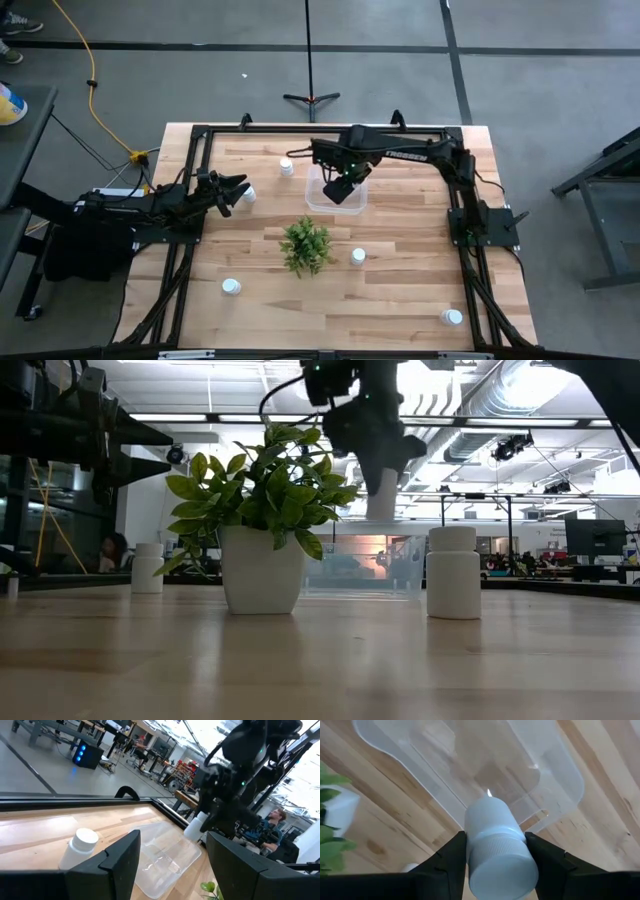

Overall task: Pick and place pill bottles into a basket
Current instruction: Put the white pill bottle in the transparent bin

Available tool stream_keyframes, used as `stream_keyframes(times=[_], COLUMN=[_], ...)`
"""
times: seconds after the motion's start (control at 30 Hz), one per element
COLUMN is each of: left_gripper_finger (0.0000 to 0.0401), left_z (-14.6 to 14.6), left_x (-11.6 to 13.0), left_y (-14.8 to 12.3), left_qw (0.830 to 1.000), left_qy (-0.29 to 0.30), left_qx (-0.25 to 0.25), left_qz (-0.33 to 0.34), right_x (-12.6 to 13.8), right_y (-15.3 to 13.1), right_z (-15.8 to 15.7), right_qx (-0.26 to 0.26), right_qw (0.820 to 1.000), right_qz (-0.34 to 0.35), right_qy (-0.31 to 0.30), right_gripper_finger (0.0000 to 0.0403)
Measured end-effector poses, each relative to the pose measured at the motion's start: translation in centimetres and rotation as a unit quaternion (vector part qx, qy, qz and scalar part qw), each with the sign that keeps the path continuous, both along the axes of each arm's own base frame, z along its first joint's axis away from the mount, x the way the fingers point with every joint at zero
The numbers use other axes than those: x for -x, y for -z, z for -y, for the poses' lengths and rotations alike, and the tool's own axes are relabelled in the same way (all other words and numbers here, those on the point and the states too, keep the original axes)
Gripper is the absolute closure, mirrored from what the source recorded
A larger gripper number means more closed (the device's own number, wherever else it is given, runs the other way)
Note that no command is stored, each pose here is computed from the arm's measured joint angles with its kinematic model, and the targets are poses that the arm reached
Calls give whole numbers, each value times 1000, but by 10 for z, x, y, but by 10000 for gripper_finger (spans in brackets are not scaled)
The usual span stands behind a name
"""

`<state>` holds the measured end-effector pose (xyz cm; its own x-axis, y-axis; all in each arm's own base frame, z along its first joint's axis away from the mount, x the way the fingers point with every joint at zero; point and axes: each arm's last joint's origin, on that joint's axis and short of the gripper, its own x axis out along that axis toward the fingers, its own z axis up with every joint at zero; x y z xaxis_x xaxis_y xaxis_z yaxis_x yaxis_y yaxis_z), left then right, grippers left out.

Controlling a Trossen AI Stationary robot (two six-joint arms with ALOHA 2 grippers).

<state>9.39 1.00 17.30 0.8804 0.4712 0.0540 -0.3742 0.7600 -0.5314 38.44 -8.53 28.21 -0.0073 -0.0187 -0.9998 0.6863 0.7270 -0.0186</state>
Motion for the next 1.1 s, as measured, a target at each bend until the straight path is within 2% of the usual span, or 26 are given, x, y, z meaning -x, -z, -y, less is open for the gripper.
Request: stream_keyframes(times=[0.2, 1.1], left_gripper_finger=[139, 139], left_z=[0, 0], left_x=[0, 0], left_y=[0, 0], left_qw=[1000, 1000], left_qy=[0, 0], left_qx=[0, -3], left_qz=[0, -2], right_x=[0, -4], right_y=[11, 11], right_z=[0, -1], right_qx=[-2, 13], right_qw=[999, 999], right_qz=[-41, -27], right_qy=[-12, -15], right_gripper_finger=[234, 239])
